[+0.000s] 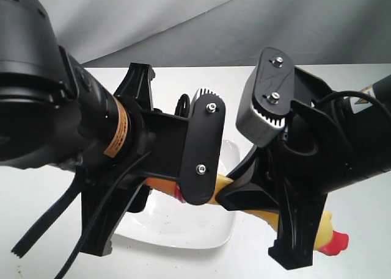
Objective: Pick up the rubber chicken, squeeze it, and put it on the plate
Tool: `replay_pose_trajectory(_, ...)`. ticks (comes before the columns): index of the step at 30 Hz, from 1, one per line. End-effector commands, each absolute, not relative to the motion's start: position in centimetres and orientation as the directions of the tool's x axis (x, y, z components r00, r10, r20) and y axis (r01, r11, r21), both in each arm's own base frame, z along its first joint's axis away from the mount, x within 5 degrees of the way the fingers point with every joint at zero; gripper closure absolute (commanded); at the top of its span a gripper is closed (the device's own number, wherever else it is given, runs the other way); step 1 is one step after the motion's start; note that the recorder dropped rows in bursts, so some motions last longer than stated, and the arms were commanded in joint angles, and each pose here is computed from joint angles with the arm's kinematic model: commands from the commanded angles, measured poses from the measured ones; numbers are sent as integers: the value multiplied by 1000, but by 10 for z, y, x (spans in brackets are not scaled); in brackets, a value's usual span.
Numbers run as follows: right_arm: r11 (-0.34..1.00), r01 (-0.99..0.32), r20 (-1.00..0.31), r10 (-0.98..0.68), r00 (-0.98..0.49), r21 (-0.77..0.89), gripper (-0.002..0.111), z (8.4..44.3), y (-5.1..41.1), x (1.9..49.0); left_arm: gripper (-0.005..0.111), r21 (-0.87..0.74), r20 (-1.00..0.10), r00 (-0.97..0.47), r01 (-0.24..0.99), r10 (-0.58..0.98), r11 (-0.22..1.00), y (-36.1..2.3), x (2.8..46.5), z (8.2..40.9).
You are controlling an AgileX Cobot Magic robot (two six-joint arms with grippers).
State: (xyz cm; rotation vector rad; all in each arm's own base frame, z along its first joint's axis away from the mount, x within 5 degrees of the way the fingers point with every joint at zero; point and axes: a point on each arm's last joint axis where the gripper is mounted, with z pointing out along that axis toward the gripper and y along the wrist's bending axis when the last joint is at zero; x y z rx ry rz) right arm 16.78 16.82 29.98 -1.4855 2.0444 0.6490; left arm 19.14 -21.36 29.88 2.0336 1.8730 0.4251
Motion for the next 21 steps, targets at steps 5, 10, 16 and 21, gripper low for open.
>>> replay_pose_trajectory(5, 281, -958, -670, -701, -245, 56, 108, 302, 167, 167, 106, 379, 76, 34, 924, 997, -61, -201, 184, 300)
replay_pose_trajectory(10, 281, -958, -670, -701, -245, 56, 108, 302, 167, 167, 107, 400, 5, -72, 914, 997, 64, -197, 180, 308)
replay_pose_trajectory(16, 277, -959, -666, -704, -246, 61, 108, 302, 166, 167, 107, 423, -112, -188, 880, 976, 218, -185, 172, 327)
replay_pose_trajectory(21, 277, -959, -666, -704, -246, 61, 108, 302, 166, 167, 107, 403, -202, -178, 881, 963, 247, -180, 163, 340)
